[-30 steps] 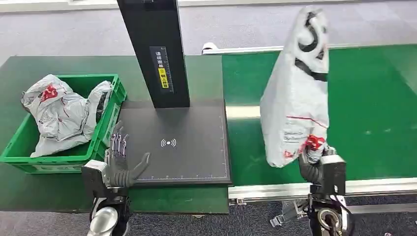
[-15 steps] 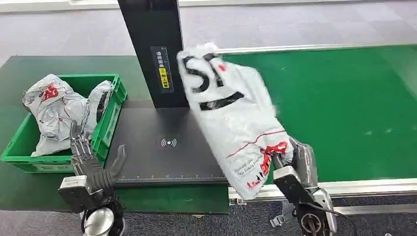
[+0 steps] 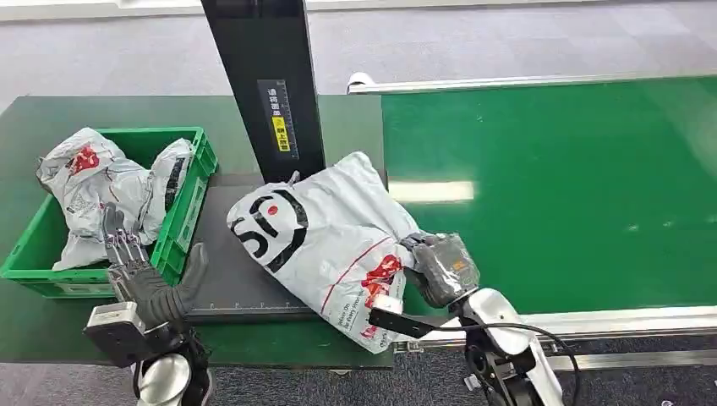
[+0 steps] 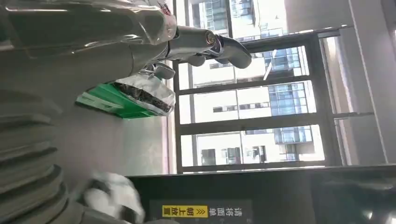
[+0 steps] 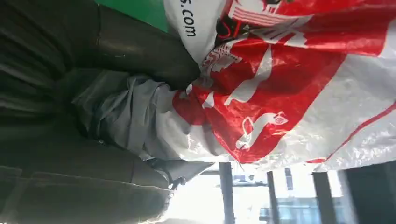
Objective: Moved the parcel from conveyor to table for the left to box.
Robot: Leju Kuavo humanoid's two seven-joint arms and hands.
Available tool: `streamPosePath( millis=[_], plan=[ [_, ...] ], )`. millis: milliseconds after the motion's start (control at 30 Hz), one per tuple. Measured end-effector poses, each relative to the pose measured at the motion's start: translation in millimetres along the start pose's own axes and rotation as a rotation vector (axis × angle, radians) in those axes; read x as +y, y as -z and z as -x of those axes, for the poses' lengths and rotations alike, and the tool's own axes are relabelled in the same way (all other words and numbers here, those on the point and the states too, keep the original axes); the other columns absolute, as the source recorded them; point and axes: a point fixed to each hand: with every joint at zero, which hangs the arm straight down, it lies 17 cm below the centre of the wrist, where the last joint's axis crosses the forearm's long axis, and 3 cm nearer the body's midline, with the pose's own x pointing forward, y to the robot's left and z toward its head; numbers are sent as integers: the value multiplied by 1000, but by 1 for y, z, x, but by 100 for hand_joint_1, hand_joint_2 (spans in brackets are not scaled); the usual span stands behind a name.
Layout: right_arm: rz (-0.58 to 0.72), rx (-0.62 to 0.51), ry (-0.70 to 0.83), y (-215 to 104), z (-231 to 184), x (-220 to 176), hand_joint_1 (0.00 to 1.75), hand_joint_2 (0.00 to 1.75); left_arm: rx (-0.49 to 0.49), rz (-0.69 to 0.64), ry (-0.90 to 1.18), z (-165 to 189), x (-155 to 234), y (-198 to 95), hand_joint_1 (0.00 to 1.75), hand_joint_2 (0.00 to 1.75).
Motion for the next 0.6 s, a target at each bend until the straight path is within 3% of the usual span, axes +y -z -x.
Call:
streamPosePath(
  millis=[167, 267, 300, 333, 367, 400, 600],
  plan=[
    [-24, -91, -134, 31, -9, 6, 175, 175, 6, 0, -21, 0, -2, 1, 0, 175],
    [-49, -116, -140, 41, -9, 13, 175, 175, 8, 11, -31, 1, -6, 1, 0, 175],
    [-61, -118, -132, 42, -8, 17, 159, 175, 7, 18, -36, 2, -9, 2, 0, 175],
    [-70, -120, -127, 44, -6, 20, 159, 175, 7, 23, -39, 2, -11, 2, 0, 175],
    [-79, -119, -123, 45, -4, 24, 96, 175, 7, 27, -41, 2, -13, 3, 0, 175],
    [-86, -117, -118, 46, -2, 27, 0, 175, 8, 30, -42, 3, -15, 3, 0, 175],
    [-81, -112, -41, 48, 4, 37, 0, 175, 17, 39, -49, 6, -20, 2, 0, 175]
  ],
)
